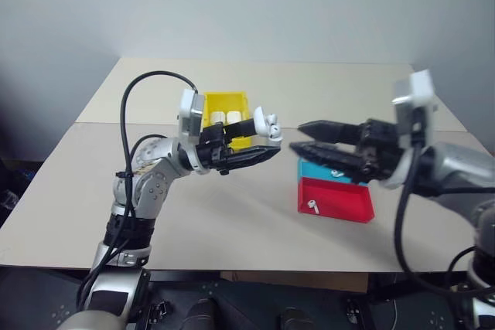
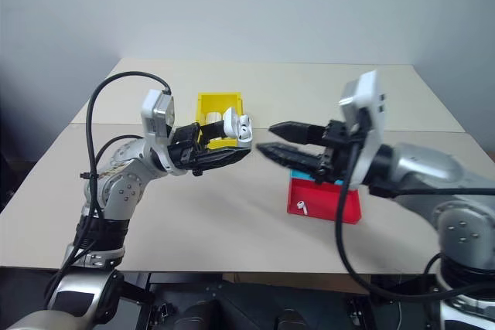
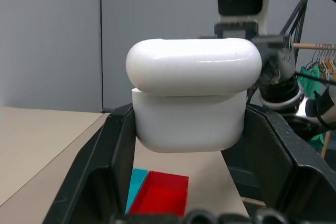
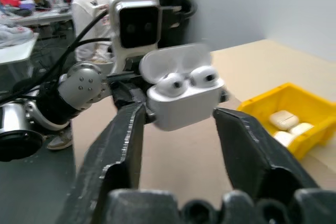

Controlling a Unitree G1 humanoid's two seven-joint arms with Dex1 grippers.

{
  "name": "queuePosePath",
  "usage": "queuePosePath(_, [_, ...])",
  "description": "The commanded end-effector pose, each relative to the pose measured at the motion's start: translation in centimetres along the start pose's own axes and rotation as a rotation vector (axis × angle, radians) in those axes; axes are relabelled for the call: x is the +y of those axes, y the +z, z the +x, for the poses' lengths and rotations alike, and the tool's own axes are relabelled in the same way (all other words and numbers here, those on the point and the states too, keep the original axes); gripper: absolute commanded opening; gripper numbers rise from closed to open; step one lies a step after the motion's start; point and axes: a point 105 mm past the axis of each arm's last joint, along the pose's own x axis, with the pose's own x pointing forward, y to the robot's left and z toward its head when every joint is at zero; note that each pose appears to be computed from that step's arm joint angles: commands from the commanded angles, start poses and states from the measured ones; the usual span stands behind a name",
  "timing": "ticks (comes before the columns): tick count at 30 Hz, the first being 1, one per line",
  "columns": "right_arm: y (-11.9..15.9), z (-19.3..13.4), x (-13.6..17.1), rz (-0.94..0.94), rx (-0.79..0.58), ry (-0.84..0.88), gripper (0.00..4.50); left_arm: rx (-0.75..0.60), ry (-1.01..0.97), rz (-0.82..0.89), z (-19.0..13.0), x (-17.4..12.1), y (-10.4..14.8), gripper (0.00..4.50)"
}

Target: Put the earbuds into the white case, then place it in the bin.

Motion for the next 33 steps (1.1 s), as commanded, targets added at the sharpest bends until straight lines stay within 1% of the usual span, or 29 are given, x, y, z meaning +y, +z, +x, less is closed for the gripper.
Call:
queuePosePath(1, [2.4,0.4,0.6,-0.133,-0.013,0.047,1.28,0.028,-0.045,0.032,0.3,-0.5,-0.5,2.77])
queuePosePath(4, [2.6,2.3,1.0,-0.180,0.027,0.117,0.26,0.100,-0.067,0.065,0.5,-0.7,-2.3,2.77])
queuePosePath(5, [2.5,2.9,1.2,-0.189,0.038,0.139,0.03,0.106,-0.071,0.062,0.6,-0.8,-2.7,2.77])
queuePosePath(7, [2.1,4.2,1.3,-0.209,0.071,0.169,0.03,0.117,-0.066,0.069,0.9,-0.7,-3.4,2.77])
queuePosePath(9, [1.0,5.7,1.6,-0.262,0.152,0.199,0.03,0.124,-0.053,0.084,1.2,-0.7,-3.9,2.77])
queuePosePath(12, [-0.6,6.9,1.5,-0.304,0.261,0.219,0.03,0.112,-0.031,0.088,1.6,-0.5,-4.0,2.77])
queuePosePath(15, [-2.2,7.0,1.0,-0.359,0.355,0.221,0.03,0.100,-0.019,0.093,1.5,-0.6,-3.7,2.77])
queuePosePath(19, [-2.2,5.9,-0.3,-0.381,0.378,0.173,0.03,0.087,0.020,0.107,1.0,-0.5,-3.3,2.77])
queuePosePath(23, [-1.5,4.3,-1.4,-0.360,0.353,0.107,0.03,0.082,0.082,0.128,0.1,-0.3,-3.0,2.77])
queuePosePath(26, [-1.8,3.5,-2.6,-0.335,0.335,0.034,0.03,0.070,0.135,0.138,-0.4,0.0,-2.6,2.77])
queuePosePath(30, [0.7,2.6,-3.5,-0.243,0.144,-0.052,0.03,0.045,0.267,0.180,-1.0,0.9,-1.8,2.77])
queuePosePath(31, [1.3,2.2,-3.8,-0.219,0.096,-0.079,0.03,0.031,0.342,0.199,-1.2,1.6,-1.3,2.77])
queuePosePath(33, [1.8,1.2,-4.2,-0.182,0.025,-0.136,0.03,-0.003,0.555,0.256,-2.0,4.0,0.0,2.77])
